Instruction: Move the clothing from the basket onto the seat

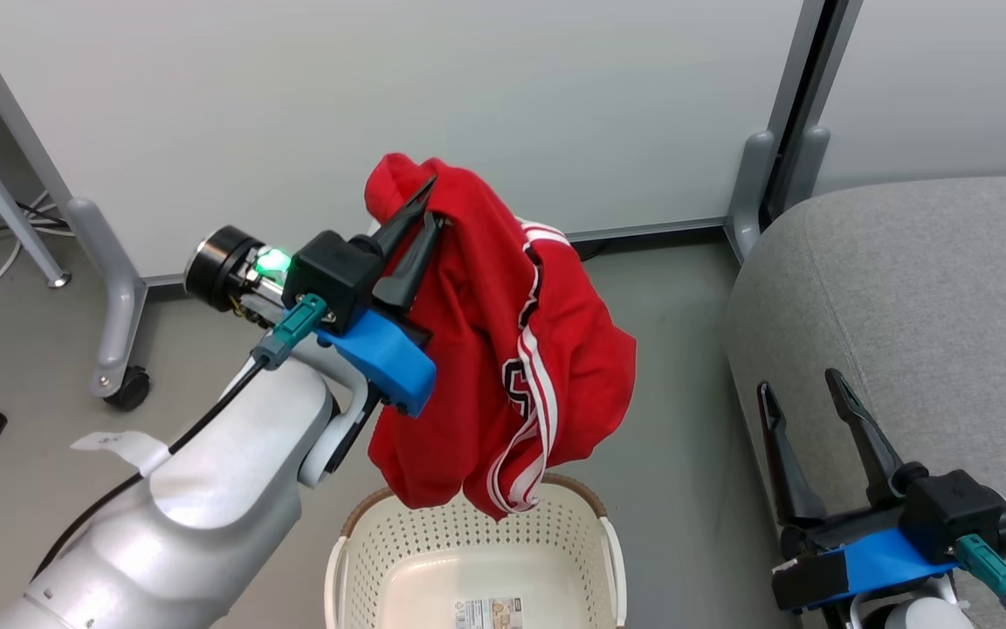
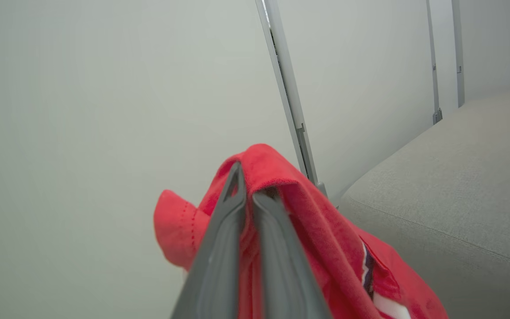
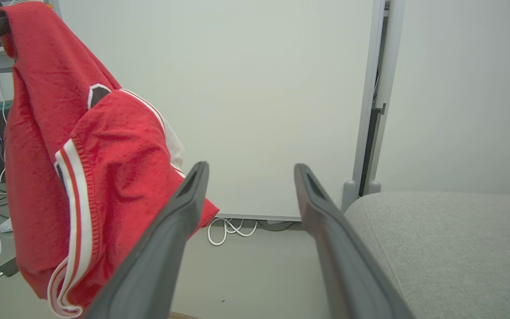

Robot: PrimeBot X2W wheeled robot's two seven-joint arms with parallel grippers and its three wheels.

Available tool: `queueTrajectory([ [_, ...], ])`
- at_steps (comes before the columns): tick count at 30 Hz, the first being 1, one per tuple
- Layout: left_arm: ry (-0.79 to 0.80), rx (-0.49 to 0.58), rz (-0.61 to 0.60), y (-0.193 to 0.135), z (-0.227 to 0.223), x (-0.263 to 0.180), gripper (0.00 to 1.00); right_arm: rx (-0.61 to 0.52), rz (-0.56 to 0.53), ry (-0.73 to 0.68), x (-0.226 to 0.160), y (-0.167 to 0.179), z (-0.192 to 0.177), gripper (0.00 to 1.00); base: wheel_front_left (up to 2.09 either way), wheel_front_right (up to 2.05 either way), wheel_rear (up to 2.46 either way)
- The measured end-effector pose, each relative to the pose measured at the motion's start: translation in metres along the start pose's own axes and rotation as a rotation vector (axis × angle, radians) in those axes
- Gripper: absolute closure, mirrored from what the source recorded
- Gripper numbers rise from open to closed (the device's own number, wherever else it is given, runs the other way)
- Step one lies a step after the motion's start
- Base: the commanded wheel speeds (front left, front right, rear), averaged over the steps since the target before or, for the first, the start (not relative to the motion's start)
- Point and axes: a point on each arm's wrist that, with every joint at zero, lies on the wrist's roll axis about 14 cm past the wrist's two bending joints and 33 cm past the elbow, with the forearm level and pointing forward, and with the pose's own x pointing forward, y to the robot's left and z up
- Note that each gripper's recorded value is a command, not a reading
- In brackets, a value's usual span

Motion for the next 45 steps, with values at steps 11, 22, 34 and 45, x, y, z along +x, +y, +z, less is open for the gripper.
queueTrajectory([
  [11,-0.083,0.031,-0.029,-0.009,0.041,0.011,1.0,0.009,-0.015,-0.012,-0.009,-0.003,0.005,0.0,0.0,0.0,0.0],
  [22,-0.076,0.03,-0.039,-0.013,0.041,0.011,1.0,0.019,-0.007,-0.013,-0.007,0.0,0.005,0.0,0.0,0.0,0.0],
  [34,-0.064,0.03,-0.044,-0.013,0.036,0.014,1.0,0.017,0.143,-0.126,0.026,0.045,0.041,0.0,0.0,0.0,0.0],
  [45,-0.063,0.026,-0.046,-0.01,0.033,0.023,1.0,0.069,0.378,-0.183,0.06,0.119,0.06,0.0,0.0,0.0,0.0],
])
